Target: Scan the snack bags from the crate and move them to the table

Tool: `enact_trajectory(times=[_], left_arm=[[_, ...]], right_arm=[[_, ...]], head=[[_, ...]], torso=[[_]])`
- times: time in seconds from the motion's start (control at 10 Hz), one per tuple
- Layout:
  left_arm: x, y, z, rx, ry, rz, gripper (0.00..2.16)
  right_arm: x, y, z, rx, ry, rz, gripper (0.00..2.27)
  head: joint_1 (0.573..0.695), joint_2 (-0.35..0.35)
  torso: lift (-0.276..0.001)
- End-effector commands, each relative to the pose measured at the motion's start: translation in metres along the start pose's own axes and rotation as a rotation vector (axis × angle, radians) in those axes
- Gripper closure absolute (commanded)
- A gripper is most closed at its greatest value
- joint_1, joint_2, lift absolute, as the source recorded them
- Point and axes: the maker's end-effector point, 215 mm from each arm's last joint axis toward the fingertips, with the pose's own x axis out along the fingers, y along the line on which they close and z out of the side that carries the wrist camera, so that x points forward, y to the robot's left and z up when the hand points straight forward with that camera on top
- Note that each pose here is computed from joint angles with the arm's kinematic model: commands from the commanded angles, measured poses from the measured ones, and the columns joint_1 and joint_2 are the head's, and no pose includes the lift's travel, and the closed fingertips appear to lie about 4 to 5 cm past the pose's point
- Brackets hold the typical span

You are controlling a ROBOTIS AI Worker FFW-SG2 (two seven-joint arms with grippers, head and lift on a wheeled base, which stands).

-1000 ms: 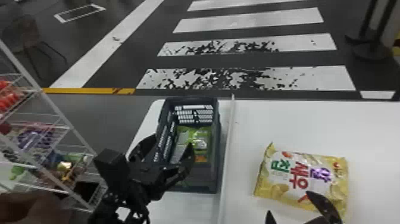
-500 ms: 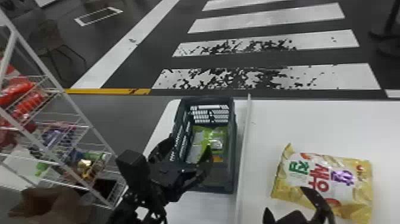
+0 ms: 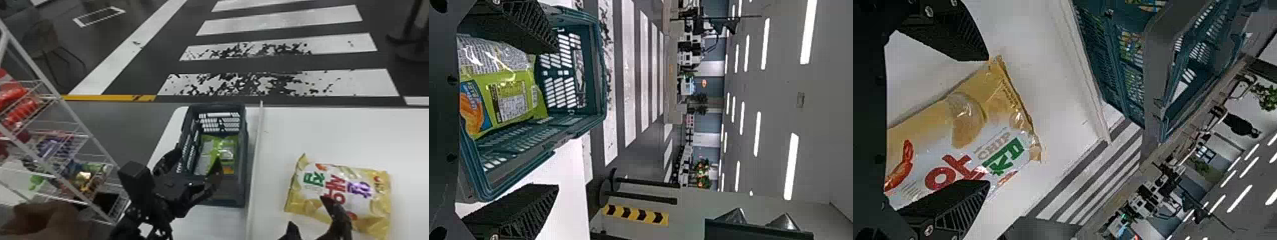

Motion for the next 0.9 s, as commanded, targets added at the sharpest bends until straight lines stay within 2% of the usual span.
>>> enact_trajectory(times=[0.0,0.1,0.3,0.5,0.8], left_arm=[[0.0,-0.001,-0.001,-0.002,0.002,-0.001,0.03],[-0.002,-0.001,-0.004,-0.002,0.009,-0.003,0.03],[-0.004,-0.003,-0.01,0.002,0.026,-0.013,0.03],[-0.007,0.0,-0.014,0.009,0.038,-0.012,0.03],[-0.008,0.003,-0.013,0.011,0.036,-0.01,0.03]], right_arm=[[0.003,0.002,-0.005,-0.121,0.008,-0.027,0.12],[0.006,0.007,-0.005,-0.176,0.006,-0.037,0.12],[0.019,0.002,-0.007,-0.199,0.011,-0.049,0.12],[0.035,-0.002,-0.018,-0.23,0.026,-0.049,0.12],[0.04,-0.008,-0.042,-0.29,0.048,-0.048,0.11]], head=[[0.695,0.305],[0.695,0.303],[0.695,0.304],[0.695,0.299],[0.695,0.281]], torso=[[-0.095],[-0.095],[-0.095],[-0.095],[-0.095]])
